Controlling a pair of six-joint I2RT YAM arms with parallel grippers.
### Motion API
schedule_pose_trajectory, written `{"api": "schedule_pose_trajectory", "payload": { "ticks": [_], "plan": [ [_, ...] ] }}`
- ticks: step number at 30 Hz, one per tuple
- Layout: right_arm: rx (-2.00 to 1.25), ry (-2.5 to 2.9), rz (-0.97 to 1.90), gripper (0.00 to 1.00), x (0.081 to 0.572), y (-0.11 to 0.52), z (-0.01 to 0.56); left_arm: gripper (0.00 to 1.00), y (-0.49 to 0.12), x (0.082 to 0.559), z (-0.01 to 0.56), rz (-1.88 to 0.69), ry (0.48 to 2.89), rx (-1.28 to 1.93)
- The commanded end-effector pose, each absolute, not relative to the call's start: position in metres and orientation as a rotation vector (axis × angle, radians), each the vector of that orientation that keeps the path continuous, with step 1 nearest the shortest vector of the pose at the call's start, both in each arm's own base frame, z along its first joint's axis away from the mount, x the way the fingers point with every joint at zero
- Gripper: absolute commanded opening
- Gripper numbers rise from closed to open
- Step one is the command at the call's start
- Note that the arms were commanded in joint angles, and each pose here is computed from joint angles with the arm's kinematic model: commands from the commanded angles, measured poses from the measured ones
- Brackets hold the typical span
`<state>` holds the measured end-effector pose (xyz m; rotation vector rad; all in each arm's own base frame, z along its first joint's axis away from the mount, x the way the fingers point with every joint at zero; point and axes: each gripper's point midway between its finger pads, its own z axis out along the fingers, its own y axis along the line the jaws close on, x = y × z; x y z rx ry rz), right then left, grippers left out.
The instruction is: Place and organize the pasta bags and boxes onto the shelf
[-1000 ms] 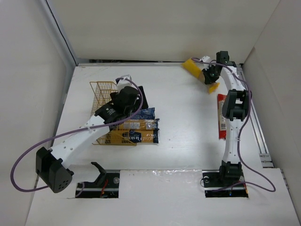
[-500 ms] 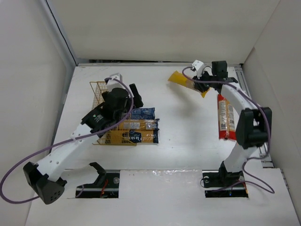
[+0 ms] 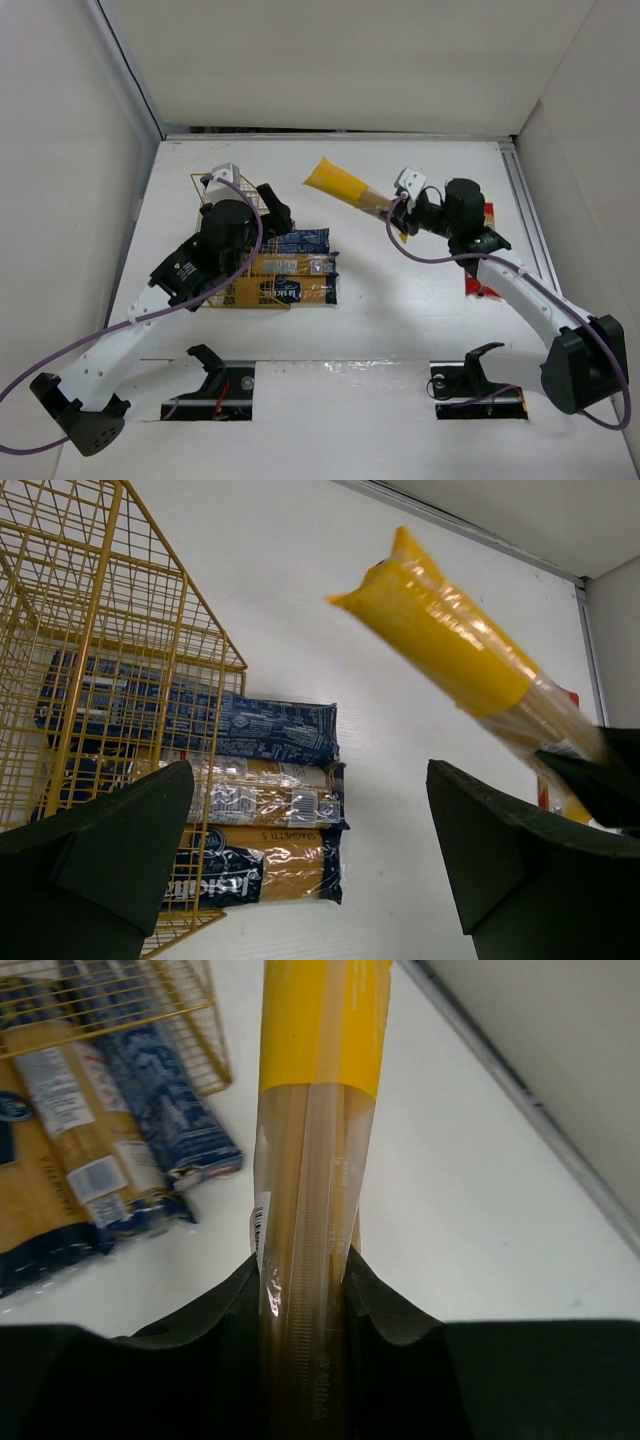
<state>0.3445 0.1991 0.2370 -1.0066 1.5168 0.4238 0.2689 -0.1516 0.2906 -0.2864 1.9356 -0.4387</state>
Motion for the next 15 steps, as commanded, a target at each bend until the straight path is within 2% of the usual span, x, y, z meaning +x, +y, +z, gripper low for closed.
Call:
{"api": "schedule_pose_trajectory", "payload": {
  "ticks": [1, 9, 15],
  "plan": [
    [-1.027, 1.172, 0.511, 0.0, 0.317, 0.241, 0.313, 1.0, -0.151, 0.267, 0.298, -0.476, 1.91, -0.305],
    [-1.134, 1.097, 0.647, 0.0, 0.273, 0.295, 0.301, 1.0, -0.152, 0.267, 0.297, -0.484, 1.914, -0.299],
    [-1.19, 1.088, 0.743, 0.0, 0.271, 0.328, 0.28, 1.0, -0.154, 0.266, 0.293, -0.48, 1.934, -0.29]
  ]
}}
